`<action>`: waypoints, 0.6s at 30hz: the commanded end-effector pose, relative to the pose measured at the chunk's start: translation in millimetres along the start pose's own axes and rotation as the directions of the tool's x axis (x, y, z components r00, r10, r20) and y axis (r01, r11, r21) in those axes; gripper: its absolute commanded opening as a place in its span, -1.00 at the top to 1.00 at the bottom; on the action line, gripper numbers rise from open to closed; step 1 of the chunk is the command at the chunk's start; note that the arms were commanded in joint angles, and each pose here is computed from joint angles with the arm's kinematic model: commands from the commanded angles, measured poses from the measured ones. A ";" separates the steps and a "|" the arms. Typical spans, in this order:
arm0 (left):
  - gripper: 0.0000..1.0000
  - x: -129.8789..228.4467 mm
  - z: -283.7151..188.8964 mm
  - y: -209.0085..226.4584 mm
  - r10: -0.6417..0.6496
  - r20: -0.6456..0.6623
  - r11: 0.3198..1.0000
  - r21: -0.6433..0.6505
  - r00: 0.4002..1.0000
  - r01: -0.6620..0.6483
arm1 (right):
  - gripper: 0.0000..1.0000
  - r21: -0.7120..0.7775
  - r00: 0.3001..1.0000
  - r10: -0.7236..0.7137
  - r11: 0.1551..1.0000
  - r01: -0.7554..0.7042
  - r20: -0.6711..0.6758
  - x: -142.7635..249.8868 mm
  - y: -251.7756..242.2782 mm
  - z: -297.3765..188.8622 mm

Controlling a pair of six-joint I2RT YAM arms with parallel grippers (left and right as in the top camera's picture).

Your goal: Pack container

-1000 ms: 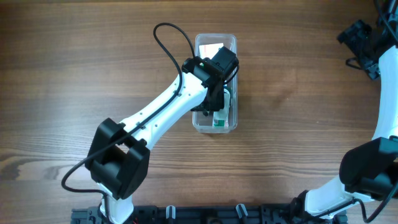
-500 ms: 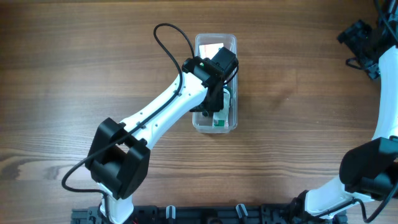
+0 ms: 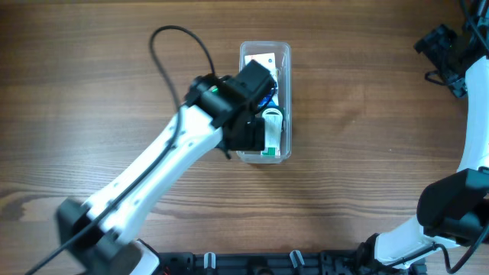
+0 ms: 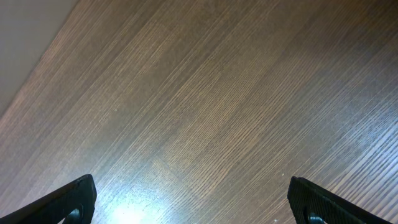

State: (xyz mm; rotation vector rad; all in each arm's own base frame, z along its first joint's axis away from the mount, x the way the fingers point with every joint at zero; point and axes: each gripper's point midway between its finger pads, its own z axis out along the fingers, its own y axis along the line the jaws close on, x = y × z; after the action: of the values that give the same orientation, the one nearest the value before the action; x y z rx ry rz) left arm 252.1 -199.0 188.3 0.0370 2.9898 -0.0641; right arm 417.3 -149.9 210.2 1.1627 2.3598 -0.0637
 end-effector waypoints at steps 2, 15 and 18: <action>-0.89 21.3 -76.0 2.0 0.086 0.197 0.985 0.128 0.977 -0.113 | -1.00 -0.001 1.000 0.013 1.000 -0.013 -0.011 2.6 1.1 3.5; -0.99 88.0 -189.7 27.6 0.145 0.577 0.896 0.269 0.804 -0.354 | -0.99 -0.001 1.000 0.013 1.000 -0.013 -0.011 2.6 1.1 3.5; -0.99 88.6 -190.7 29.0 0.142 0.579 0.895 0.272 0.803 -0.354 | -0.99 -0.001 1.000 0.013 1.000 -0.013 -0.011 2.6 1.1 3.5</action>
State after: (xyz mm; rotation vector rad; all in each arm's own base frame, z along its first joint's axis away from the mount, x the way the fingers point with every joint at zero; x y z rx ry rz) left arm 133.1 -163.2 357.6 0.4183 2.3533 -0.5351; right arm 417.3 -149.9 210.2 1.1627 2.3598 -0.0637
